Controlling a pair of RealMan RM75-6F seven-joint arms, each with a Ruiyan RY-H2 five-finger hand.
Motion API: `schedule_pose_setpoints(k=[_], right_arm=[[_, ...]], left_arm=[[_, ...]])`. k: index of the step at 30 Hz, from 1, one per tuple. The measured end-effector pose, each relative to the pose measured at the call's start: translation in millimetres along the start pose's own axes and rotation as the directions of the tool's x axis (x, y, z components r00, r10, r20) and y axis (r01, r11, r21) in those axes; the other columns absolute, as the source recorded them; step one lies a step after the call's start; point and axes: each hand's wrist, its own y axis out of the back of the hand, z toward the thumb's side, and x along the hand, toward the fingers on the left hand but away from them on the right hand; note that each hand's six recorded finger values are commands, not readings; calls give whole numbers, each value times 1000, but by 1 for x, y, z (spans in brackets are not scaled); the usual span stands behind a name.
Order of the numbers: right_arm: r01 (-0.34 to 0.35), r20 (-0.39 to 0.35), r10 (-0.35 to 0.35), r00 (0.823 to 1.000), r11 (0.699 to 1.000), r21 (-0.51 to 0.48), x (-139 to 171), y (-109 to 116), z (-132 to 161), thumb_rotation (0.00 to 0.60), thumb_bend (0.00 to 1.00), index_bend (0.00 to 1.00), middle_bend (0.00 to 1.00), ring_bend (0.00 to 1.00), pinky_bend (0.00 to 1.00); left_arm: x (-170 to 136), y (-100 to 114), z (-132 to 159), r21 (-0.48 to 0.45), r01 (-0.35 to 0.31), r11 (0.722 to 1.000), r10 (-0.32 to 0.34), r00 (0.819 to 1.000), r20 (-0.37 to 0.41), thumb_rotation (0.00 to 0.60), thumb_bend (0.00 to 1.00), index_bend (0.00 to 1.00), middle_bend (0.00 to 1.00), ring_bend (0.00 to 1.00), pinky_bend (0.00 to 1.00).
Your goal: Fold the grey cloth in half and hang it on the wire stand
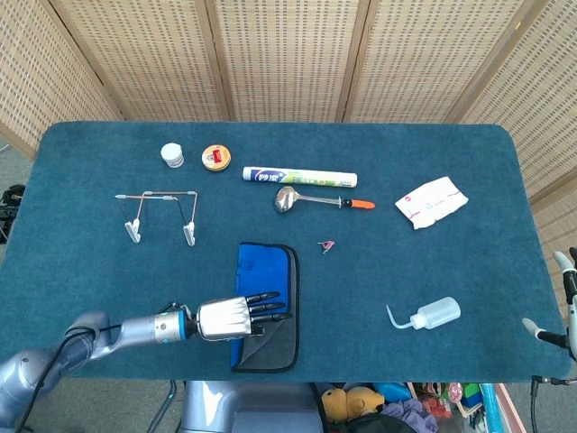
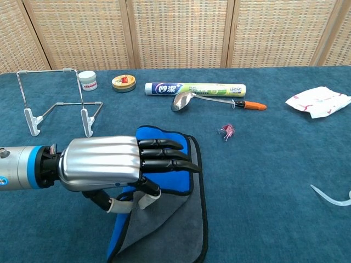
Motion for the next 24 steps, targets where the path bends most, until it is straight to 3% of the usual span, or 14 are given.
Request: schedule_pose_setpoints(k=[8,18,20,22,24], right_arm=[[1,-3,-1,1000,1000,-3,1,1,1,600,0,0,0,0,0],[-2,-3,2,1000,1000,-10,2,2,0,600,0,0,0,0,0],[-2,-3,2,1000,1000,-12,2,2,0,600,0,0,0,0,0],[-2,-2,2,1000,1000,-13,2,3,0,600,0,0,0,0,0],[-2,-1,2,1000,1000,-15,2,3,-1,600,0,0,0,0,0]], left_arm=[[27,13,6,71,-37,997,32,998,62,600,404,629,0,0,5],[58,9,32,127,-32,991,12,988,154,600,403,578,0,0,5],[60,8,37,148,-34,988,8,985,173,600,399,483,0,0,5],[62,8,41,168,-39,985,6,981,192,600,388,201,0,0,3],[63,8,44,183,-46,982,8,979,203,600,371,22,0,0,1]])
